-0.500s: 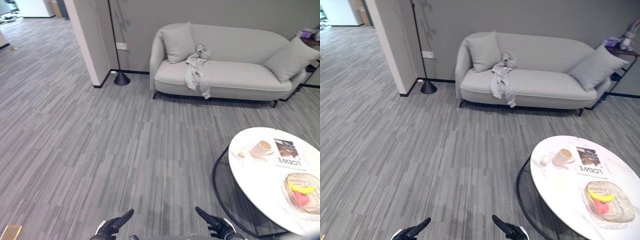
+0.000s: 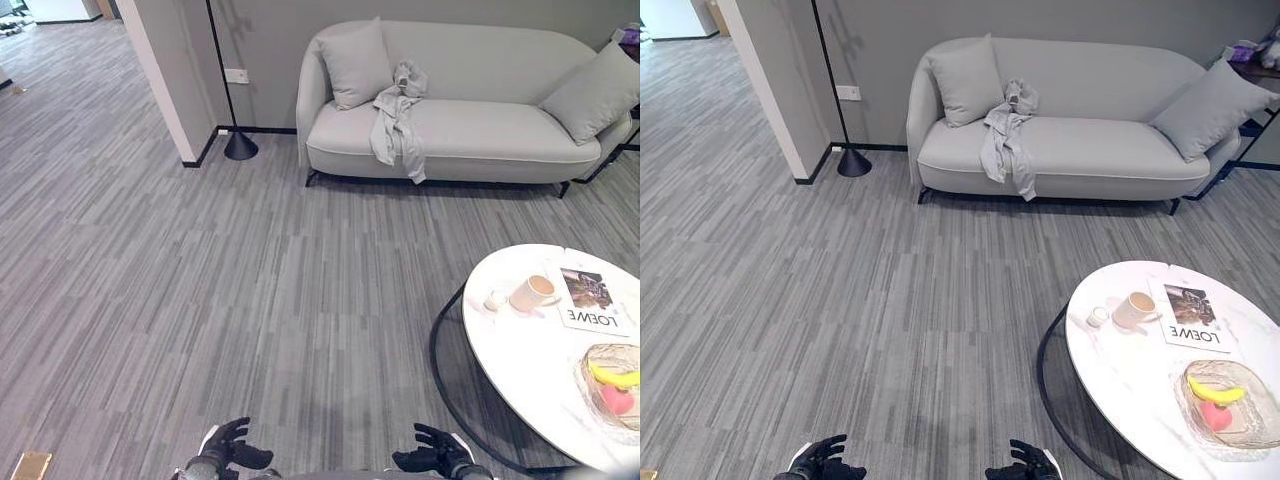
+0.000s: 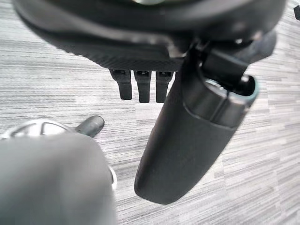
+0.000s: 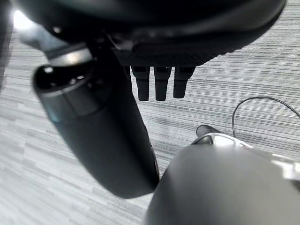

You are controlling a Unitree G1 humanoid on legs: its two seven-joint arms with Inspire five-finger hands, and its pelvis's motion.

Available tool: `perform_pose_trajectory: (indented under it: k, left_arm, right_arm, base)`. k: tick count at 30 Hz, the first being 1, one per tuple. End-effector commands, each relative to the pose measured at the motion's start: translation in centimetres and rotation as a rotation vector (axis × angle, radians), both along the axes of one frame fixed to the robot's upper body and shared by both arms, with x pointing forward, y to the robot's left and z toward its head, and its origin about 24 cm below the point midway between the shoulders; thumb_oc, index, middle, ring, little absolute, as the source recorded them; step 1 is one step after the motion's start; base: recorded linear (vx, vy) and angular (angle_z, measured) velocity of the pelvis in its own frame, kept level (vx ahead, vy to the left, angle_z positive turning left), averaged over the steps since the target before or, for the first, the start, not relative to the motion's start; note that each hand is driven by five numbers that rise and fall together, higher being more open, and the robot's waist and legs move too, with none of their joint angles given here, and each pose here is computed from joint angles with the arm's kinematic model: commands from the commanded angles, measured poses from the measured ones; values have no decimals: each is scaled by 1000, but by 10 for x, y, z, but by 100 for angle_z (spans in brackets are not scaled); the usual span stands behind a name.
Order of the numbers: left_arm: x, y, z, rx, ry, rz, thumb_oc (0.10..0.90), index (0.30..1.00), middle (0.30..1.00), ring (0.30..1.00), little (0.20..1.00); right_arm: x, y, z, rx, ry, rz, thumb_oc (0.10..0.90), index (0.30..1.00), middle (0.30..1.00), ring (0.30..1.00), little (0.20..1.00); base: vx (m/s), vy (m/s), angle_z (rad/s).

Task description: Hang the clothes on the sofa on the clothes rack.

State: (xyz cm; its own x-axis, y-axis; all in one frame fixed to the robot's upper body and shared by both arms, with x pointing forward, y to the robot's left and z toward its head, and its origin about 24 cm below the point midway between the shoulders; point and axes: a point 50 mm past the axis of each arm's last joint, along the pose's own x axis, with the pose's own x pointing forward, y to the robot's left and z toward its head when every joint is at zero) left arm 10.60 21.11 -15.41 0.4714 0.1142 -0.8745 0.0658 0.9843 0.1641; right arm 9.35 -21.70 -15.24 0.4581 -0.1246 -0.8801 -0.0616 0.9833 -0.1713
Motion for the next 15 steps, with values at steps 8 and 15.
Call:
perform_pose_trajectory:
  k: [8,15]
  left_arm:
    - [51,-17,21,-70,-192,-38,800,900,900,900,900]
    - [61,-22,30,-149,-249,21,800,900,900,900,900]
  right_arm:
    - [36,-17,21,-52,-146,28,800,900,900,900,900]
    - [55,-24,42,-46,-271,9,800,900,900,900,900]
  base:
    - [27,-76,-13]
    - [127,-181,-14]
